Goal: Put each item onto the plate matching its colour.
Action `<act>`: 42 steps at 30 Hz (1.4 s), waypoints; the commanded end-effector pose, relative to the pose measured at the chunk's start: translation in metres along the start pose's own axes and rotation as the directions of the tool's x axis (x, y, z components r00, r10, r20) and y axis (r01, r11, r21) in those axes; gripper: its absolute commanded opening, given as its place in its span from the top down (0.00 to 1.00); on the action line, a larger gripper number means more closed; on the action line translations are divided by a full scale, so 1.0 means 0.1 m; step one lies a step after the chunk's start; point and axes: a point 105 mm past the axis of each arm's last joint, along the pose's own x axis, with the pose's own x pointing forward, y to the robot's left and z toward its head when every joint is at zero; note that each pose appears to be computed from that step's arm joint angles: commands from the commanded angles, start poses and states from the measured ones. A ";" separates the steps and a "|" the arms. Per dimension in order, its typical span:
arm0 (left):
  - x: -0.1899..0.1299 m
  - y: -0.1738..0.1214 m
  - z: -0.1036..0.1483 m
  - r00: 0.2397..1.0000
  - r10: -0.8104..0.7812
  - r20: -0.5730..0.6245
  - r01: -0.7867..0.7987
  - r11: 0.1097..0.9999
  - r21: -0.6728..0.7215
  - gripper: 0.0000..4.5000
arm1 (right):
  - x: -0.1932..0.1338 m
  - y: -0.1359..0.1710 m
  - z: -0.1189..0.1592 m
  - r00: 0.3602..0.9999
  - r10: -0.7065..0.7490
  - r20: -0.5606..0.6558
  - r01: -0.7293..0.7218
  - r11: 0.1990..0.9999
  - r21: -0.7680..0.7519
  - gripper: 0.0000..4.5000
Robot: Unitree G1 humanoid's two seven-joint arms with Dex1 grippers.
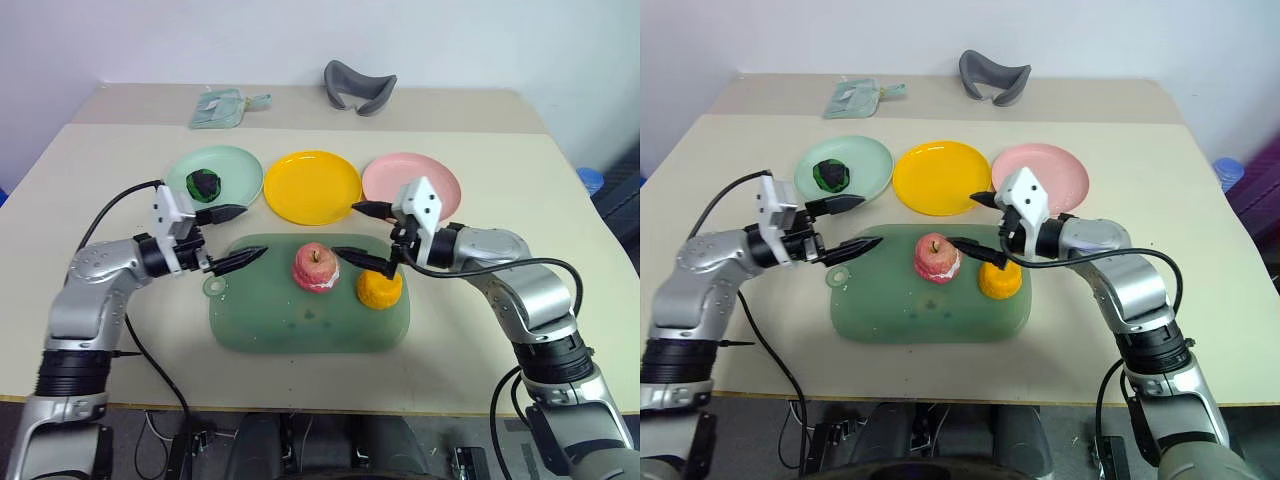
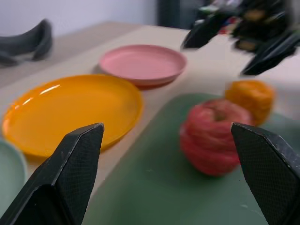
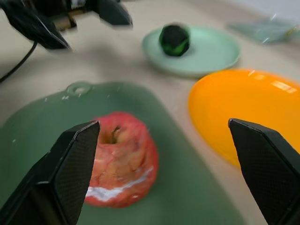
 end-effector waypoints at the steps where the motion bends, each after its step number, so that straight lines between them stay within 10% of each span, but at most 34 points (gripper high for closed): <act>1: -0.06 -0.19 0.03 0.993 -0.116 -0.012 0.116 0.993 0.013 0.02 | 0.03 0.09 0.09 0.999 0.044 -0.019 -0.045 0.999 -0.031 0.00; 26: -0.22 -0.51 -0.08 0.987 -0.142 -0.076 0.141 0.990 -0.027 0.02 | 0.40 0.22 -0.19 0.975 0.205 -0.091 -0.203 0.979 0.033 0.00; 32: -0.21 -0.53 -0.09 0.990 -0.119 -0.071 0.117 0.993 -0.033 0.00 | 0.46 0.18 -0.15 0.979 0.196 -0.062 -0.194 0.980 0.033 0.41; 42: -0.17 -0.54 -0.09 0.997 -0.053 -0.048 0.051 0.998 -0.041 0.00 | 0.13 -0.60 0.29 0.991 -0.088 0.103 0.080 0.994 0.076 0.41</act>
